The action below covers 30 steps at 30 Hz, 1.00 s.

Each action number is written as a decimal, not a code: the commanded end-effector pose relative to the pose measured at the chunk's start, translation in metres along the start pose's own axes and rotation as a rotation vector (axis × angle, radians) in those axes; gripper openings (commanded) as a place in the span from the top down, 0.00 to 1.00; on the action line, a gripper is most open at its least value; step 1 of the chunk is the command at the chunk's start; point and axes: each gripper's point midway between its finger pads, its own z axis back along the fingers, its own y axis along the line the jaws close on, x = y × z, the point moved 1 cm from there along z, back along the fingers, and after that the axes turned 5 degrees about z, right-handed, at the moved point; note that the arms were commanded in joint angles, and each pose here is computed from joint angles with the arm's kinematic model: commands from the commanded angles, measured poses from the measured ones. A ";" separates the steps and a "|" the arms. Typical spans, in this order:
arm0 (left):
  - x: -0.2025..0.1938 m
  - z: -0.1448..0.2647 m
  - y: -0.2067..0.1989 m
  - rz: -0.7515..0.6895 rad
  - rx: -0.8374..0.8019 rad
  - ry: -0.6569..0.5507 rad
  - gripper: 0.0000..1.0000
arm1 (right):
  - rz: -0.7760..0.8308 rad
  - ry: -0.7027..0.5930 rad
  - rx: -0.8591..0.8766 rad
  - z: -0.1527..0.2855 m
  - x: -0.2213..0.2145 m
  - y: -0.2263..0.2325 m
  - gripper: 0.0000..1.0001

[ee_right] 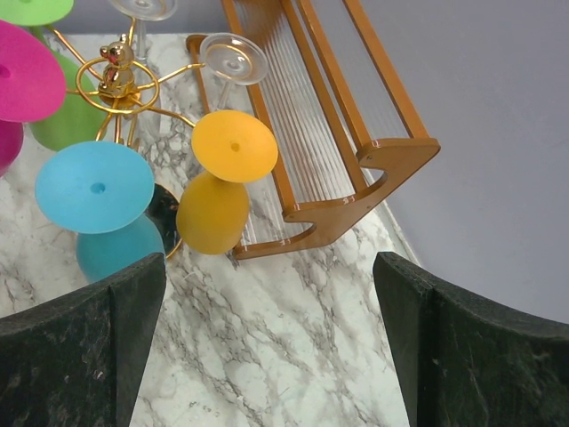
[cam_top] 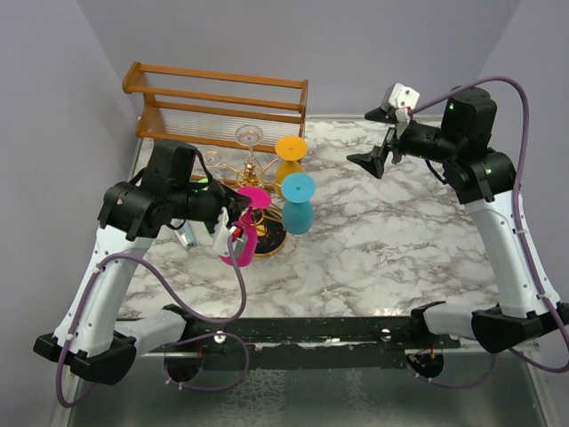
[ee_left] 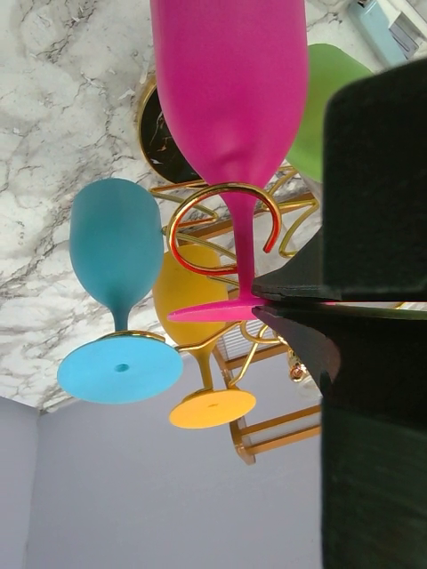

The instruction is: Place the wine glass upside down on the wine glass rack

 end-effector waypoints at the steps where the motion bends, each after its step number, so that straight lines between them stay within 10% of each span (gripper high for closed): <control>1: 0.017 0.002 -0.002 -0.046 -0.001 -0.069 1.00 | 0.014 0.009 -0.027 0.007 0.001 -0.002 0.00; 30: 0.026 0.003 -0.015 -0.018 -0.044 -0.109 1.00 | 0.017 0.020 -0.032 0.007 -0.002 -0.002 0.00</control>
